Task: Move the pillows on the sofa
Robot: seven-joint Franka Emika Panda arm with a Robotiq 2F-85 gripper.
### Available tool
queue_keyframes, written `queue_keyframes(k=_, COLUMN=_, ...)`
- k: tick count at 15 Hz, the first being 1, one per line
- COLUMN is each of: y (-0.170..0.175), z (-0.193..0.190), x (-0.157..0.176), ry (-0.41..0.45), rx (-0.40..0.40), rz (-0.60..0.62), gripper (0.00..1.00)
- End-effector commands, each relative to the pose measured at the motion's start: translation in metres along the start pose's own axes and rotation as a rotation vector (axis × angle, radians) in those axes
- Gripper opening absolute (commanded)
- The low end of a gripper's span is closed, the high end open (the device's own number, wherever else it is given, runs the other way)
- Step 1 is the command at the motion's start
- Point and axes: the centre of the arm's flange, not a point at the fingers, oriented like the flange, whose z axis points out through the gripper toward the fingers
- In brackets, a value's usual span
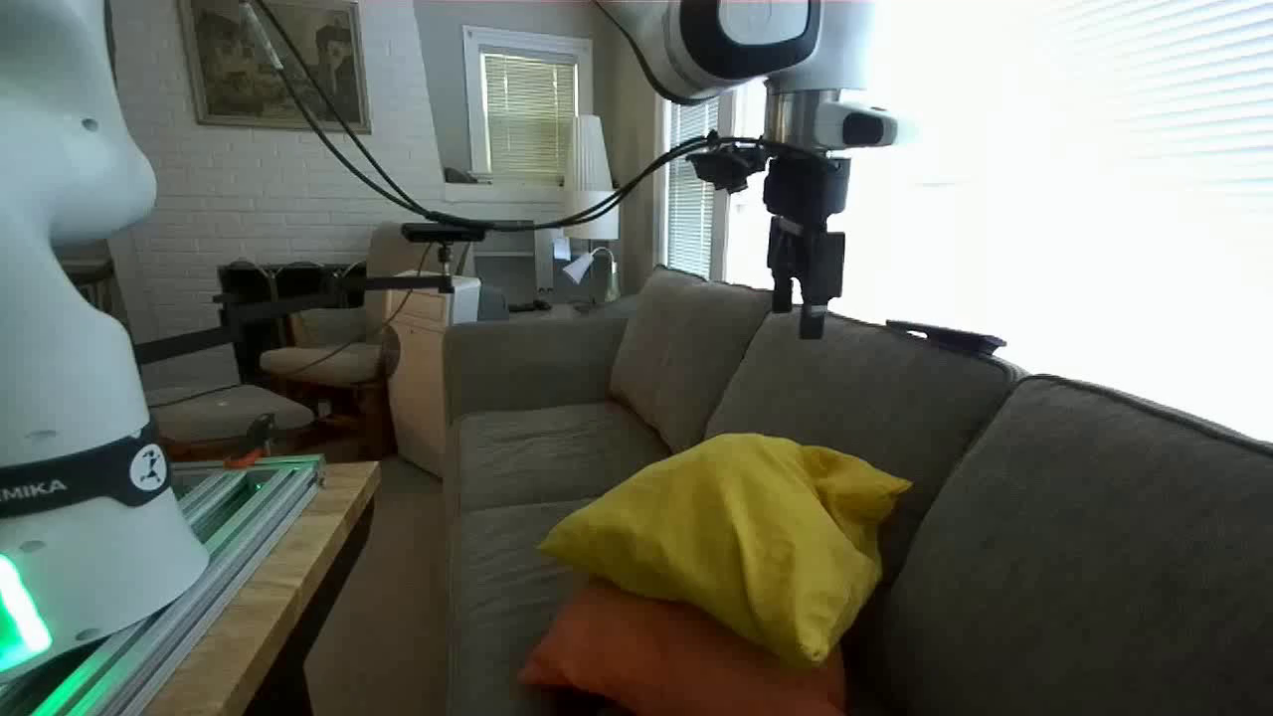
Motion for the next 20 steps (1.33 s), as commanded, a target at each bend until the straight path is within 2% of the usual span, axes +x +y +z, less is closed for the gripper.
queue_keyframes(k=1, y=0.0, z=0.0, x=0.0, ry=0.0, rx=0.0, rz=0.0, gripper=1.0)
queue_keyframes(k=10, y=0.0, z=0.0, x=0.0, ry=0.0, rx=0.0, rz=0.0, gripper=1.0)
queue_keyframes(k=12, y=0.01, z=-0.002, x=0.013, ry=0.02, rx=0.004, rz=0.072, gripper=1.0)
queue_keyframes(k=15, y=0.066, z=-0.009, x=0.034, ry=0.067, rx=0.032, rz=0.248, gripper=1.0)
queue_keyframes(k=20, y=0.194, z=-0.007, x=0.047, ry=0.099, rx=0.053, rz=0.513, gripper=1.0)
